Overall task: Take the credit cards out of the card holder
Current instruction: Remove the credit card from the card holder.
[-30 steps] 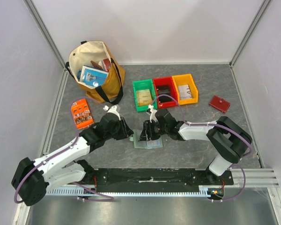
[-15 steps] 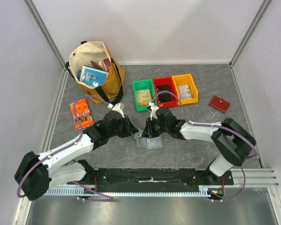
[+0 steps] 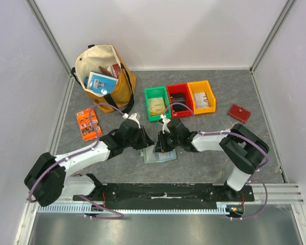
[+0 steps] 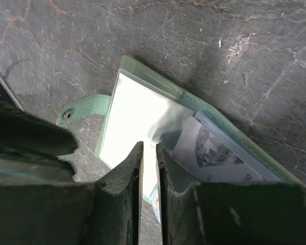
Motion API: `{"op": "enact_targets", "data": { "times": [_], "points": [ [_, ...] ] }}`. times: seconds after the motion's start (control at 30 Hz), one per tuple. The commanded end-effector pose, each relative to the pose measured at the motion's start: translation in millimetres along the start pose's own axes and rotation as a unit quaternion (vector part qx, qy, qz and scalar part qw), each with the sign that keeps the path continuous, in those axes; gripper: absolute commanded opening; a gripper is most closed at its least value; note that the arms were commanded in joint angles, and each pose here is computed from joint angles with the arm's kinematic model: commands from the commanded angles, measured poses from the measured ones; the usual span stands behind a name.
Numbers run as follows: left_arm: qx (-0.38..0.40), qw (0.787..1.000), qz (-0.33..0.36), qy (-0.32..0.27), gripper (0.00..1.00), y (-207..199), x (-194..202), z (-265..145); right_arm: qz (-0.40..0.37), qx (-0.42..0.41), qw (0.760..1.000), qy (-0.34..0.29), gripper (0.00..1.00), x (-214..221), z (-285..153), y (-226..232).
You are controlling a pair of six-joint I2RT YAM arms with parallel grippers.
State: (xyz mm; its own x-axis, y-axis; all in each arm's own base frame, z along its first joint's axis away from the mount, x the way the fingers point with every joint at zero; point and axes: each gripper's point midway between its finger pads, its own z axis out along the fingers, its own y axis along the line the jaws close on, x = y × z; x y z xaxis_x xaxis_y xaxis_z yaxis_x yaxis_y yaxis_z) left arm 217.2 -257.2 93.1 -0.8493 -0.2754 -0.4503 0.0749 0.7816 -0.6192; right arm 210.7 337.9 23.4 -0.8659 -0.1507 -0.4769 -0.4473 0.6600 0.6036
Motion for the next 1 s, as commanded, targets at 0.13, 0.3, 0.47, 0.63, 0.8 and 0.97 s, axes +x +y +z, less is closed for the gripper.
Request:
{"op": "enact_targets", "data": {
  "times": [0.13,0.3,0.47,0.63,0.8,0.97],
  "points": [
    [-0.018,0.999,-0.031,0.024,0.2,18,18,36,-0.012,0.015,0.999,-0.046,0.22,-17,-13,3],
    [-0.042,0.998,-0.037,0.033,0.14,36,30,43,-0.017,0.061,0.995,-0.083,0.25,-28,-36,-11],
    [-0.043,0.998,-0.034,0.035,0.14,37,31,43,-0.002,0.078,0.993,-0.089,0.27,-23,-50,-30],
    [-0.033,0.998,-0.034,0.035,0.15,31,29,41,0.014,0.085,0.993,-0.08,0.27,-9,-54,-43],
    [-0.009,0.999,-0.036,0.039,0.2,18,28,39,0.032,0.088,0.993,-0.069,0.26,5,-52,-55],
    [0.032,0.997,-0.056,0.036,0.29,4,28,36,0.05,0.083,0.994,-0.057,0.24,18,-49,-60]
  ]
}}
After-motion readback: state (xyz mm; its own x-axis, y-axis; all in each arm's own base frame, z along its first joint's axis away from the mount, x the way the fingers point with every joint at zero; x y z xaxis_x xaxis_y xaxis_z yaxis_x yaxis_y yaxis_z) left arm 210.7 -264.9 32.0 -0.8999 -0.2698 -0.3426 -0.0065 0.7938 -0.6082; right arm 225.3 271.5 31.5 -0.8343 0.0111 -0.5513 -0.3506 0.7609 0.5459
